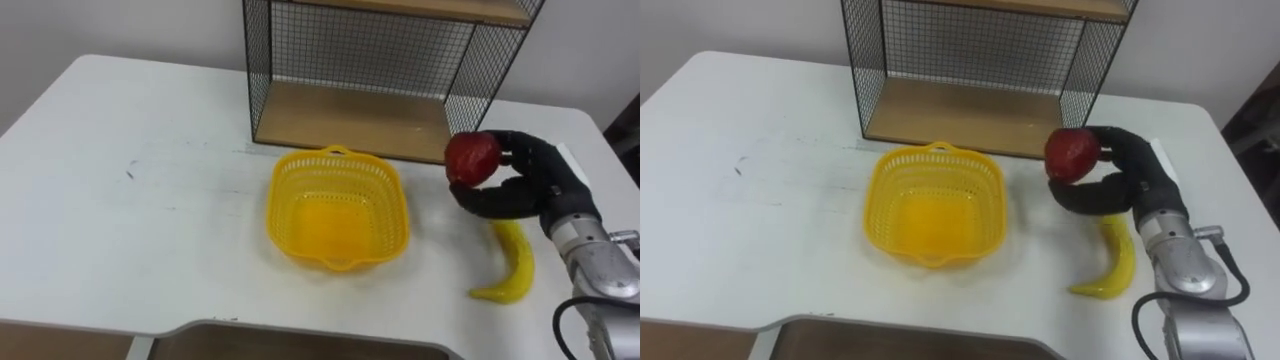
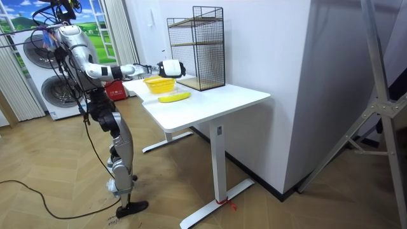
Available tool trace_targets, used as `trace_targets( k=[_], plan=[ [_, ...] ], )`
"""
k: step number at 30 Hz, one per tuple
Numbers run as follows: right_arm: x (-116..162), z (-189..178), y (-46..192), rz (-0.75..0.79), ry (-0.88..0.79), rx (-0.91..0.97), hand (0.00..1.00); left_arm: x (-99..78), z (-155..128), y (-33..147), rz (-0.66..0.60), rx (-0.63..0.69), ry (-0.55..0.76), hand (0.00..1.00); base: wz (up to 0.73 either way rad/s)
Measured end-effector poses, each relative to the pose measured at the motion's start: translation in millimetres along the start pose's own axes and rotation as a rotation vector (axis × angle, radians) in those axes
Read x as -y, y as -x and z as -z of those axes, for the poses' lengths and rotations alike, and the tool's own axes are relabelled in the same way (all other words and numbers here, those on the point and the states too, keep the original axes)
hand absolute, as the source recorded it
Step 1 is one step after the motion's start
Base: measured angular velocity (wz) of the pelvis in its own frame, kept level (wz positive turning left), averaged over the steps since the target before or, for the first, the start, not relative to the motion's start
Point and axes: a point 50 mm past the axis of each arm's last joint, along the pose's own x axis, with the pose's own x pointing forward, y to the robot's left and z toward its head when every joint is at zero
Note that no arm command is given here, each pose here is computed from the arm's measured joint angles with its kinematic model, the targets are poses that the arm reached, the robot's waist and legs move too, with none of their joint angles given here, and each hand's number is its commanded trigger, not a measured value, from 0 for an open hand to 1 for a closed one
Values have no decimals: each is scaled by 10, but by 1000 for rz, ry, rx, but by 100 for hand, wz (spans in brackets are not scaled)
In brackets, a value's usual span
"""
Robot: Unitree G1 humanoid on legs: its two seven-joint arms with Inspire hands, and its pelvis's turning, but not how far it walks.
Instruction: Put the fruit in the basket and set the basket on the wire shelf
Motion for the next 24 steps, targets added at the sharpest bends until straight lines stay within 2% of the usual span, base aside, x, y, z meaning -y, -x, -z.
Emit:
trace_targets(
  k=[10,18,24],
  plan=[
    [-47,-234,-3,-10,14,108,100,-36,-110,-14,-9,24,-12,0,0],
    [-222,-378,10,-118,31,170,100,-47,-156,-20,-13,34,-20,0,0],
    [-277,-401,18,-182,116,176,100,-40,-124,-19,-16,24,-18,0,0]
  ],
)
